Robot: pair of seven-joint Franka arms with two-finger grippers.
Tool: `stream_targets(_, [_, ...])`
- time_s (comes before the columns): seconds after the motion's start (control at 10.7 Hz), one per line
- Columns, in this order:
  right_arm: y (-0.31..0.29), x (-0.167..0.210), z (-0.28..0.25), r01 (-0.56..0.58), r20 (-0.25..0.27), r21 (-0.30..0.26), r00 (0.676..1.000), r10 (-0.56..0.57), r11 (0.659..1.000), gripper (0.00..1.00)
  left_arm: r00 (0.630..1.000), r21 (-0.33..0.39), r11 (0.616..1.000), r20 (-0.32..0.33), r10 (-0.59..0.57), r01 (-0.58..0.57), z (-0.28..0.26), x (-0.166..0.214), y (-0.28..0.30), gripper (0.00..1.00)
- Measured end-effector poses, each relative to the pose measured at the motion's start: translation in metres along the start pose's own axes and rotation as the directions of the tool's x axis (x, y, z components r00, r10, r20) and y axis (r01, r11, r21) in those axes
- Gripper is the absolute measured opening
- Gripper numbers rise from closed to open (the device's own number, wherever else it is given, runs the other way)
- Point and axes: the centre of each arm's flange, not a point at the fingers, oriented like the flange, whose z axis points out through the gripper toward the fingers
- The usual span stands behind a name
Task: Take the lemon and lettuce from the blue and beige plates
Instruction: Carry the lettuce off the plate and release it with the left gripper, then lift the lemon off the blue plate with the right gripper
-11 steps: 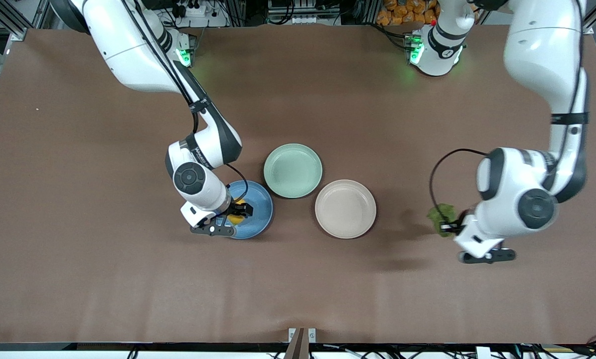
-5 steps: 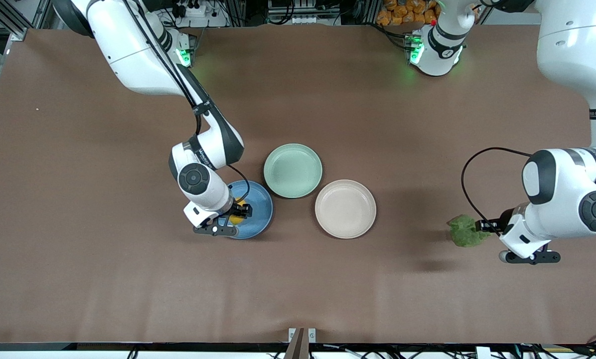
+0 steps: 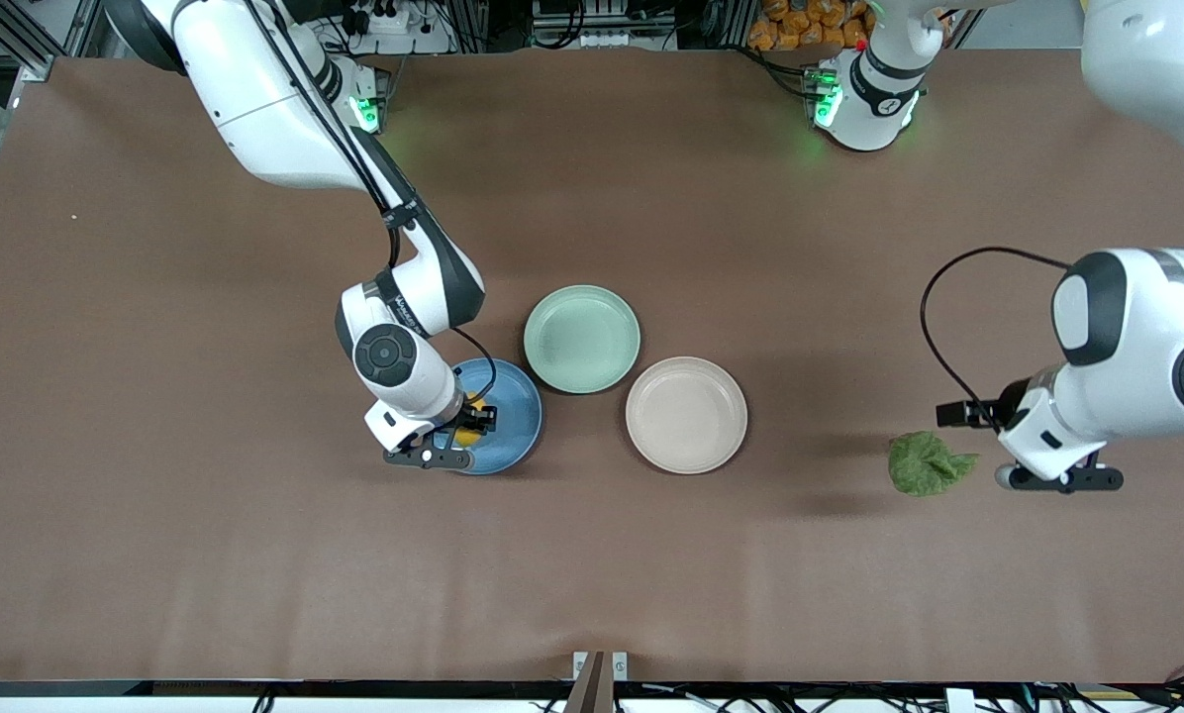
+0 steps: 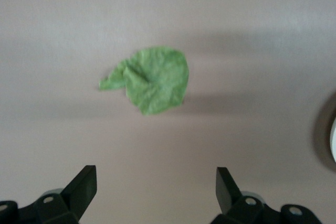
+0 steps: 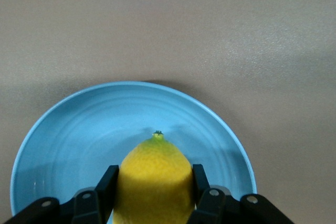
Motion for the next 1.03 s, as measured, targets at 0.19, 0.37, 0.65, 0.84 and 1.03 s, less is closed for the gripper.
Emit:
stream_targets(0.19, [0.0, 0.0, -0.002, -0.001, 0.01, -0.006, 1.0, 0.001, 1.0, 0.61, 0.999, 0.0, 1.0, -0.045, -0.021, 0.021, -0.015, -0.034, 0.014, 1.0])
stream_targets(0.37, [0.0, 0.006, -0.015, -0.005, 0.045, -0.03, 0.999, 0.007, 1.0, 0.61, 0.996, 0.0, 0.999, -0.078, -0.04, 0.04, -0.022, -0.075, 0.008, 1.0])
stream_targets(0.65, [0.002, 0.015, -0.042, -0.012, 0.084, -0.056, 0.996, 0.017, 0.998, 0.61, 0.993, -0.003, 0.998, -0.101, -0.057, 0.057, -0.033, -0.098, -0.003, 1.0])
stream_targets(0.84, [0.012, 0.023, -0.056, -0.029, 0.104, -0.07, 0.994, 0.036, 0.997, 0.61, 0.99, -0.005, 0.998, -0.126, -0.056, 0.056, -0.047, -0.106, -0.003, 1.0])
stream_targets(1.03, [0.029, 0.031, -0.079, -0.021, 0.137, -0.085, 0.99, 0.033, 0.996, 0.61, 0.99, -0.006, 0.998, -0.128, -0.06, 0.06, -0.048, -0.109, -0.004, 1.0])
